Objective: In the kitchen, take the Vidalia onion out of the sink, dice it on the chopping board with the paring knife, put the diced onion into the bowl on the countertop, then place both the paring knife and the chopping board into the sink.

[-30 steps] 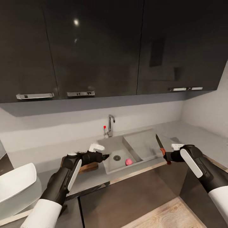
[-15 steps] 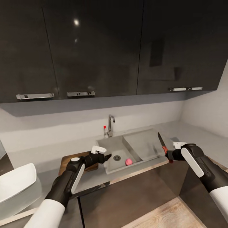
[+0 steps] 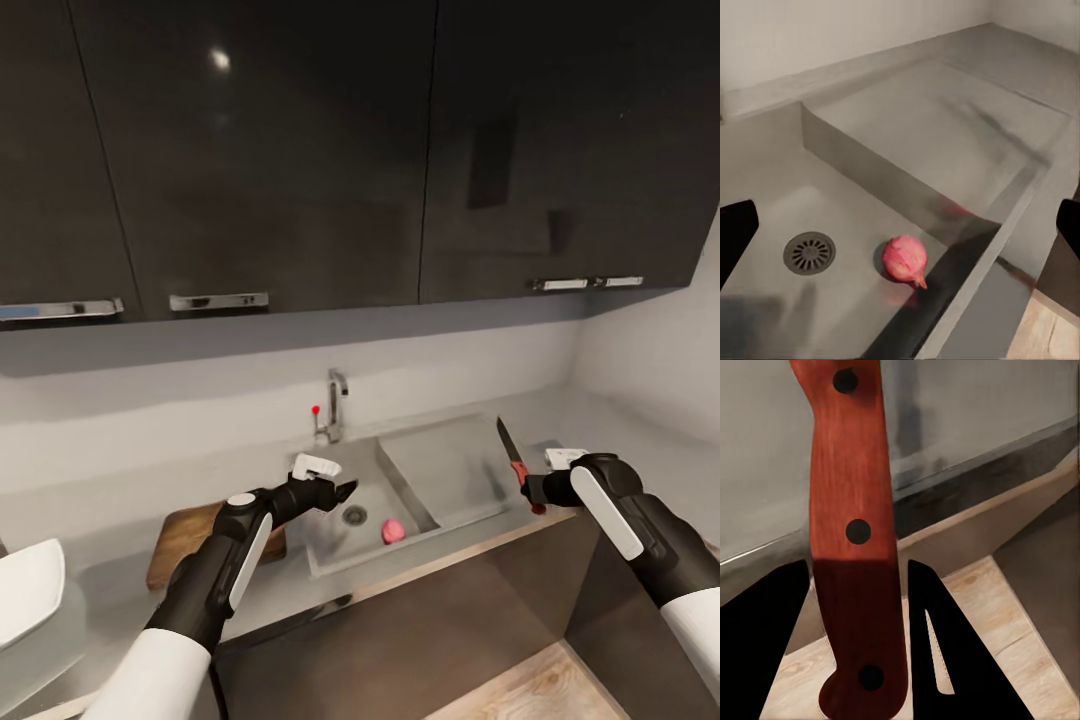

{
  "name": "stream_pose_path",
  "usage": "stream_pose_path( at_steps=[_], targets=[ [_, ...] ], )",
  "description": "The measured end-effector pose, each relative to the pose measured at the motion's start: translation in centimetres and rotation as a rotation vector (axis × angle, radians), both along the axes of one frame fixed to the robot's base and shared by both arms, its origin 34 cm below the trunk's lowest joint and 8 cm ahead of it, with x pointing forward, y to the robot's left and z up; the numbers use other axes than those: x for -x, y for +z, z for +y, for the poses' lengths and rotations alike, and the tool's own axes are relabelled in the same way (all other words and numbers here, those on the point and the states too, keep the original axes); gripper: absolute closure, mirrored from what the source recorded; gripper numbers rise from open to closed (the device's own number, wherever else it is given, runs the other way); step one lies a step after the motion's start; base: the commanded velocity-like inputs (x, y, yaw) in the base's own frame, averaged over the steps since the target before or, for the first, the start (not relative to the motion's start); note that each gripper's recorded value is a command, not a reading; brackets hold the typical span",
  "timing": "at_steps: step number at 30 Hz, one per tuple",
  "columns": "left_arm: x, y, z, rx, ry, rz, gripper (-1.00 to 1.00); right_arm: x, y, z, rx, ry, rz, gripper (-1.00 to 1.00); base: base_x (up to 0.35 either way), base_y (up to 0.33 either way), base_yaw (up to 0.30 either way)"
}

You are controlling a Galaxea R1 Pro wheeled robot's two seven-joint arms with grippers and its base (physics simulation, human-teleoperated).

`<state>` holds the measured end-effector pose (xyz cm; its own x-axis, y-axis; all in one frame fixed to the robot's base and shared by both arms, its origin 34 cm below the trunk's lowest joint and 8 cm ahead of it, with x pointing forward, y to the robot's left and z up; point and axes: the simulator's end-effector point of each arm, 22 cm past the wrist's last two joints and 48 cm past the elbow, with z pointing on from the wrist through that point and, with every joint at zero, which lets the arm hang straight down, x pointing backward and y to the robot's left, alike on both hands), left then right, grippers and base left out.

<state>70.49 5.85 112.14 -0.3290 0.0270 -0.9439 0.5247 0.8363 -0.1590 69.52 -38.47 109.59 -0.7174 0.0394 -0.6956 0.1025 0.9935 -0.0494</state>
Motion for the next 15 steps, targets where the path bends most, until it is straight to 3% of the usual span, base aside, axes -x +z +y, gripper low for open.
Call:
stream_pose_path(
  at_steps=[8, 15],
  targets=[
    [-0.01, 0.01, -0.04, -0.001, -0.001, -0.001, -1.0, -0.03, 0.02, 0.02, 0.0, 0.0, -0.001, 1.0, 0.235, -0.198, 0.126],
    [-0.02, 0.02, -0.1, 0.0, -0.001, -0.001, -1.0, -0.07, 0.05, -0.05, -0.002, -0.002, -0.002, 1.0, 0.022, -0.076, 0.007]
  ],
)
